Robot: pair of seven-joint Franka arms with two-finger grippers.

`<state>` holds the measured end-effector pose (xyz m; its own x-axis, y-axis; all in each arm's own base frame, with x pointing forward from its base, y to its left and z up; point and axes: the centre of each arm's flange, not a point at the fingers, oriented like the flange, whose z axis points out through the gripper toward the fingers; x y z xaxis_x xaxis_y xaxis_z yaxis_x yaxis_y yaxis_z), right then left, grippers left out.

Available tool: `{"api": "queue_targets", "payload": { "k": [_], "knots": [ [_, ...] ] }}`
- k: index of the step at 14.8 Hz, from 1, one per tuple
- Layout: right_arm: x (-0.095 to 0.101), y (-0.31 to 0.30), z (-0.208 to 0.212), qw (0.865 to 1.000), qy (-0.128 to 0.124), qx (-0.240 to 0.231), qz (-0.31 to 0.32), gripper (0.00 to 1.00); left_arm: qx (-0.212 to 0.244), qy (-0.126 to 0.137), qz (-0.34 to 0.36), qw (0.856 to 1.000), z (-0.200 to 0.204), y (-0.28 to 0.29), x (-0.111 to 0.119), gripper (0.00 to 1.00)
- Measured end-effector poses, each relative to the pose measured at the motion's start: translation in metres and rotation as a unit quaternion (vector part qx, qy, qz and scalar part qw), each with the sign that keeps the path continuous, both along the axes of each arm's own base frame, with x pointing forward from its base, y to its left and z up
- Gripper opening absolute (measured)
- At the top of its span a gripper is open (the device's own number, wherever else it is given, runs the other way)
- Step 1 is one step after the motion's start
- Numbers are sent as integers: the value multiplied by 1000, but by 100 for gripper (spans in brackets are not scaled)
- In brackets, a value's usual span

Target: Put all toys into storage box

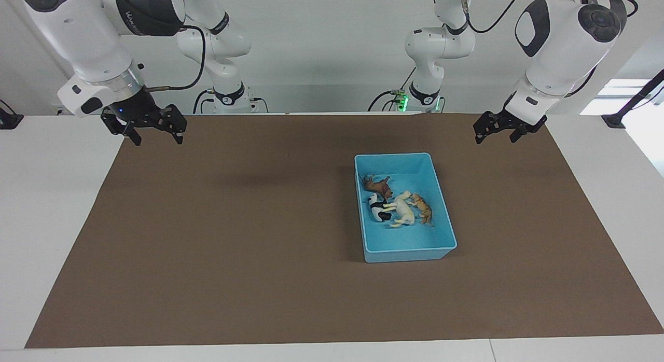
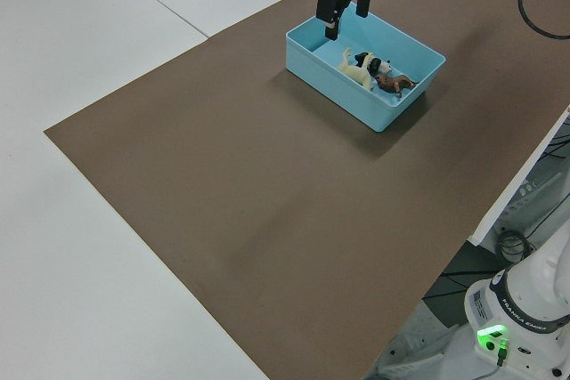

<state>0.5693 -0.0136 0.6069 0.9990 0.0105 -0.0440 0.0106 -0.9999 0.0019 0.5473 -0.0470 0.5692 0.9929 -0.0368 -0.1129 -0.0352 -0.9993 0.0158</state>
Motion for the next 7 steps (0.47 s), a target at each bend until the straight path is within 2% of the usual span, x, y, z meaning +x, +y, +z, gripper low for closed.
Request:
{"api": "queue_targets", "payload": {
  "k": [5,7],
  "knots": [
    [-6,-9,8,999,-14,-1,-35,100,0,0,0,1000,0,0,0,100],
    [-15,-7,12,999,-12,0,-41,100,0,0,0,1000,0,0,0,100]
  ]
}}
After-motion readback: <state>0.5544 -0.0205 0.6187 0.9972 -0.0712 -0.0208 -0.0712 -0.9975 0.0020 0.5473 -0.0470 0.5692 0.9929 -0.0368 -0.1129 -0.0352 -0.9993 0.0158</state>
